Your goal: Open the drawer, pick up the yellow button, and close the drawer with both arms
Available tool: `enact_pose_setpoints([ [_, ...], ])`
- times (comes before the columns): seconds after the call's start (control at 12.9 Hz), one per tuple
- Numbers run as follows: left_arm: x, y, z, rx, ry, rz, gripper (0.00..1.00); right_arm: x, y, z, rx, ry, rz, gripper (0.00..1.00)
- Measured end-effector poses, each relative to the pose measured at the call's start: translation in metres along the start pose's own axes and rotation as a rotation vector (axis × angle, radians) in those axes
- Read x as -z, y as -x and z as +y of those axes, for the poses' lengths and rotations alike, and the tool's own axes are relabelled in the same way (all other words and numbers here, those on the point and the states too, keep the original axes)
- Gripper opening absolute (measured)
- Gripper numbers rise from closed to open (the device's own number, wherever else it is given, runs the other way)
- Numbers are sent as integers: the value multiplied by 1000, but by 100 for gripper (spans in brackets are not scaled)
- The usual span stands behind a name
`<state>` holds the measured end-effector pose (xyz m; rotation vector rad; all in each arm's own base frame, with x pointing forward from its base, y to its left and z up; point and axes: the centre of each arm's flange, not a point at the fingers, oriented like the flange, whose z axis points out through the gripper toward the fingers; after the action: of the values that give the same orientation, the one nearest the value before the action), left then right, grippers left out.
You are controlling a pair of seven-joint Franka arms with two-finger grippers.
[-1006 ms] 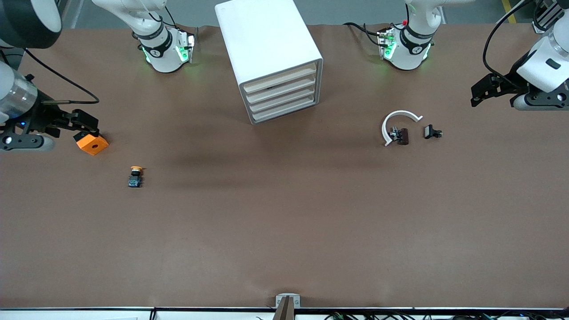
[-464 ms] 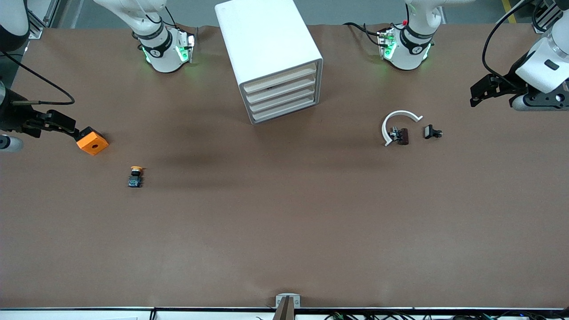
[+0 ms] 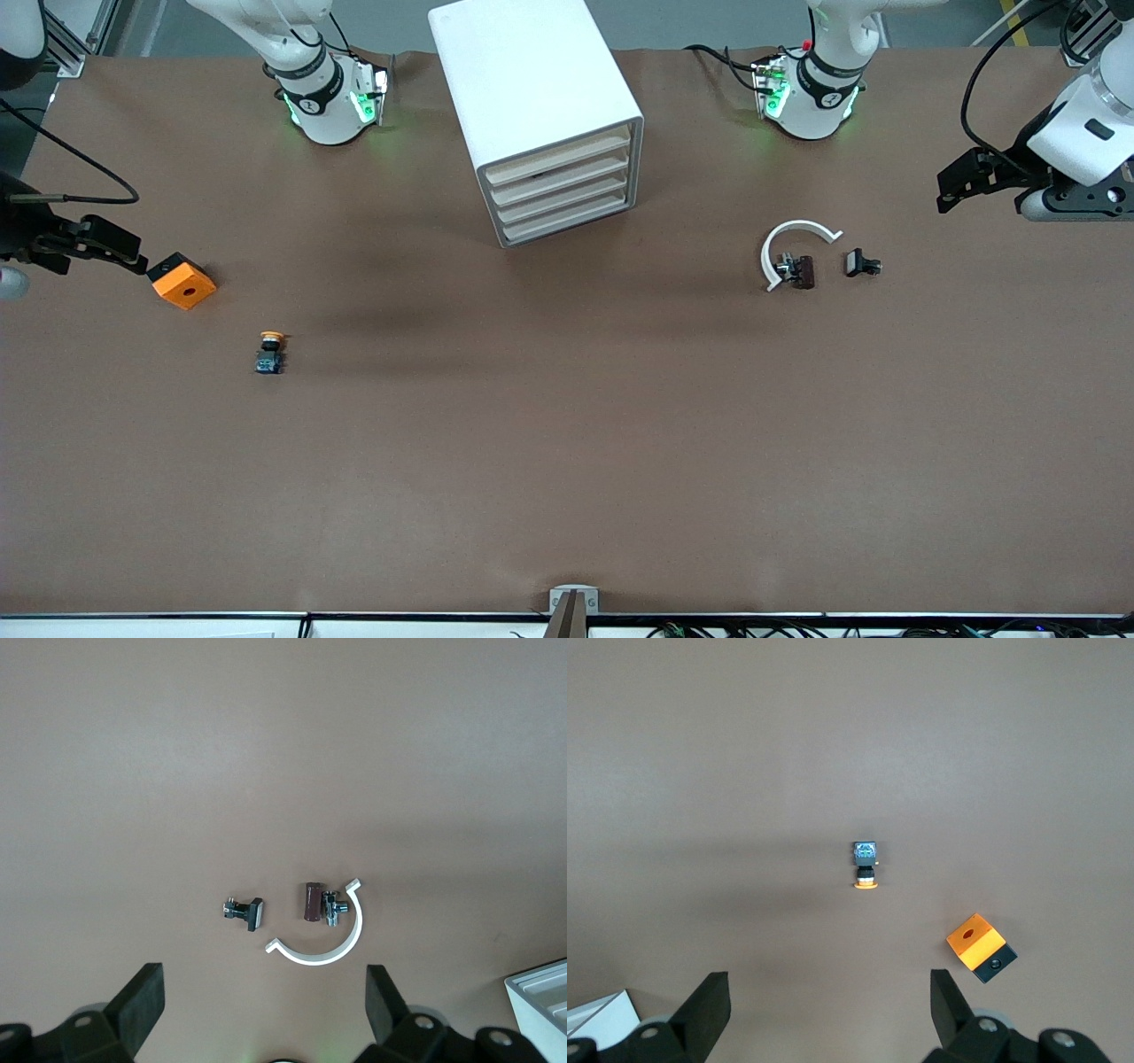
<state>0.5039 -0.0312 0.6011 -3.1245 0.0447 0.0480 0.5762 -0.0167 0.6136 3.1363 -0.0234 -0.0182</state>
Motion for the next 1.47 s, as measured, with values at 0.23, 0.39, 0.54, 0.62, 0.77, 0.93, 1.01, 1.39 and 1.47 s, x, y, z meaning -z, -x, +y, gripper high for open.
enact_pose_setpoints([
  [0.23, 0, 0, 0, 0, 0, 0, 100, 4, 0, 0, 1, 0, 9, 100],
  [0.39, 0, 0, 0, 0, 0, 0, 100, 7, 0, 0, 1, 0, 17, 100],
  [0.54, 2, 1, 0, -1, 0, 3, 100, 9, -1, -1, 2, 0, 21, 100],
  [0.62, 3, 1, 1, -3, -1, 6, 100, 9, -1, -1, 3, 0, 21, 100],
  [0.77, 4, 1, 9, -18, -3, 9, 100, 9, -1, -3, 5, 0, 21, 100],
  [0.93, 5, 1, 13, -24, -4, 12, 100, 9, -1, -4, 8, 0, 21, 100],
  [1.01, 7, -1, 12, -27, -3, 16, 100, 9, -1, -5, 9, 0, 21, 100],
  [1.39, 12, -17, 3, -33, 3, 31, 100, 9, -1, -5, 11, -1, 21, 100],
  [1.47, 15, -20, 2, -30, 4, 38, 100, 9, -1, -5, 11, -1, 21, 100],
])
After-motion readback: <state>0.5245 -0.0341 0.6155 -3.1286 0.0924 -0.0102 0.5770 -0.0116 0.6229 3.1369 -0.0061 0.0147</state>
